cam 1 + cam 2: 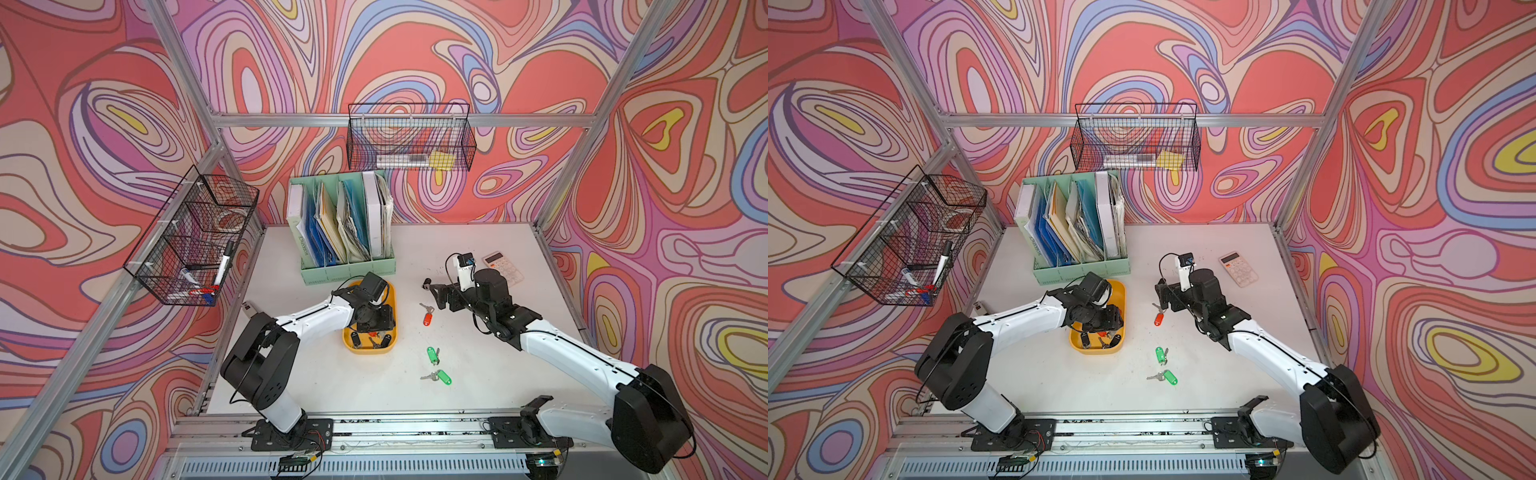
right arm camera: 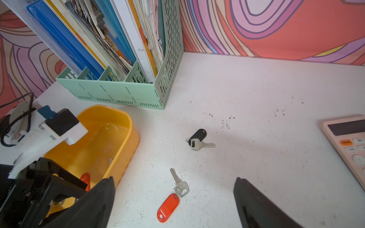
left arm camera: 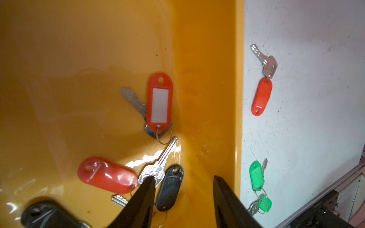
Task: Take the keys out of the storage box
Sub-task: Pick up the key from the storage box.
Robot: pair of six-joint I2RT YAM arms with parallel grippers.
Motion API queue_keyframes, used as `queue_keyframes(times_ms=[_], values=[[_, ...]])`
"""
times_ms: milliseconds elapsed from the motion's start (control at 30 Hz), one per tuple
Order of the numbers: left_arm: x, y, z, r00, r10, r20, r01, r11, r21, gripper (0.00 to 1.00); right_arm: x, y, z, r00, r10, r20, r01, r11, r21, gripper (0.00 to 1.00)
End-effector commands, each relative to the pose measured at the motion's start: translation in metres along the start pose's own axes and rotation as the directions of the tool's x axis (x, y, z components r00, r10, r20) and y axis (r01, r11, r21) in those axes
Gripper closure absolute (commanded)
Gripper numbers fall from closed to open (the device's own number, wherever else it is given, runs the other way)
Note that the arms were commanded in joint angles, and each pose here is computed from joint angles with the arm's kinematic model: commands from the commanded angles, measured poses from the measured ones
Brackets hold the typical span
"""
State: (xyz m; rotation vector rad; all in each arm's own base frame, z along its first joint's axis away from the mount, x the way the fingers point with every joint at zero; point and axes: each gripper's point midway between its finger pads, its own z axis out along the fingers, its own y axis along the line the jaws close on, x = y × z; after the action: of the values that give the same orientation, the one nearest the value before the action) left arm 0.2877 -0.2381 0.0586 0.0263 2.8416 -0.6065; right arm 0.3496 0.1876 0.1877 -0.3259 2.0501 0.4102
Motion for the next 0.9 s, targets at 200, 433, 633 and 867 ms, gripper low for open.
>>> queue_keyframes(times_ms=[200, 433, 633, 867], values=[[-0.015, -0.011, 0.006, 1.0, -0.019, 0.014, 0.018, 0.999, 0.038, 0.56, -0.001, -0.005, 0.0, 1.0, 0.0, 0.006, 0.0, 1.0, 0.02, 0.03], [-0.019, 0.007, 0.01, 0.999, -0.02, 0.028, 0.022, 0.997, -0.071, 0.6, 0.002, -0.007, 0.001, 1.0, -0.002, -0.001, 0.002, 1.0, 0.027, 0.03], [-0.02, 0.009, 0.02, 1.0, -0.022, 0.007, 0.023, 0.996, -0.087, 0.66, 0.004, -0.008, 0.002, 1.0, -0.005, -0.013, 0.005, 0.999, 0.032, 0.03], [-0.014, 0.008, 0.033, 0.999, -0.015, -0.031, 0.013, 0.998, -0.064, 0.66, 0.005, -0.01, 0.004, 1.0, -0.007, -0.019, 0.007, 0.999, 0.038, 0.03]])
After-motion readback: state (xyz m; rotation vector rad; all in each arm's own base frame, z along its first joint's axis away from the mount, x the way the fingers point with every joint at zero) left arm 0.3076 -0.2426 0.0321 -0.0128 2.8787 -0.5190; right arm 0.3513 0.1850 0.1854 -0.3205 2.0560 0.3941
